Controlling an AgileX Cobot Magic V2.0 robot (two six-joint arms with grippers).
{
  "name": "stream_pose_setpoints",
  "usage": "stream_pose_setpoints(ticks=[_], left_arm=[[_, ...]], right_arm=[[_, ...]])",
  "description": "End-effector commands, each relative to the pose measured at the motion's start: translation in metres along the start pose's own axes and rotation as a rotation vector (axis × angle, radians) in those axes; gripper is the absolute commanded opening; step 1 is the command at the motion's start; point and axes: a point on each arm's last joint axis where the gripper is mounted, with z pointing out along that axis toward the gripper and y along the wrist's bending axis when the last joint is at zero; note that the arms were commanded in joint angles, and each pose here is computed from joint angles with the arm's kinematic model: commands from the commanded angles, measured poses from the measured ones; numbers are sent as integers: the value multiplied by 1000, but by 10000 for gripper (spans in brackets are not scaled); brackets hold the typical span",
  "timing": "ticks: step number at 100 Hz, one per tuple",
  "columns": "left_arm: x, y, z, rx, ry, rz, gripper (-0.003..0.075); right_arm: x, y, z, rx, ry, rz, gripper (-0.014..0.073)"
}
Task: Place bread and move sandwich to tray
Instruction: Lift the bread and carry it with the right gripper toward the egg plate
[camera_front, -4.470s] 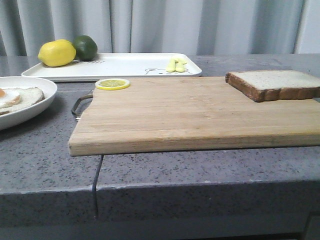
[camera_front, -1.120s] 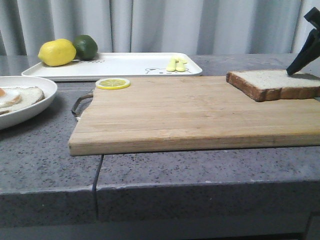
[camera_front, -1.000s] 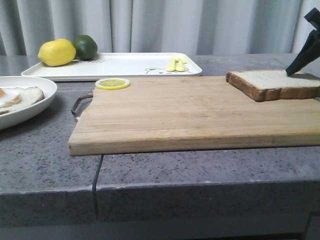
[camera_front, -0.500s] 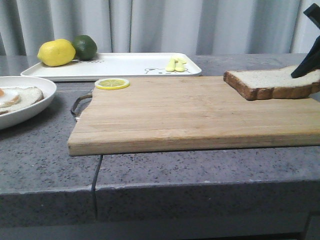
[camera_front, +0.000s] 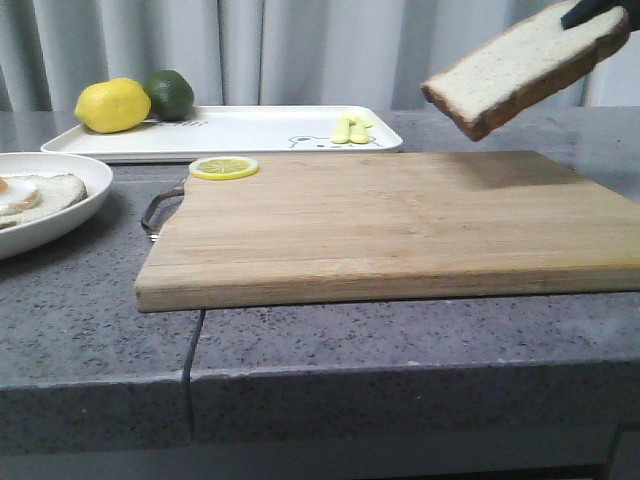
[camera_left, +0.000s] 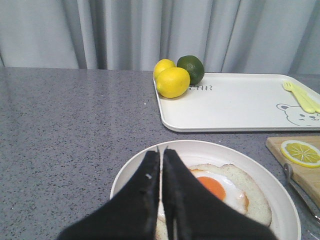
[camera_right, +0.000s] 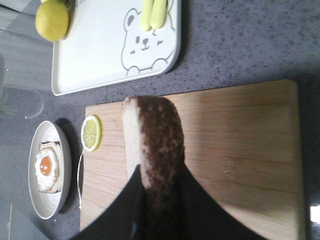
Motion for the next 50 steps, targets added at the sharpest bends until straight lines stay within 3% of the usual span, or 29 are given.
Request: stream_pose_setpoints(ticks=[1, 24, 50], left_arm=[[-18, -1, -1, -2, -99, -35, -20], [-19, -1, -1, -2, -101, -40, -20], [-21, 0, -1, -5, -126, -40, -20]], right_arm=[[2, 44, -8, -123, -44, -72, -60], [23, 106, 45, -268, -4, -125, -60], [70, 172, 109, -375, 44, -146, -60]])
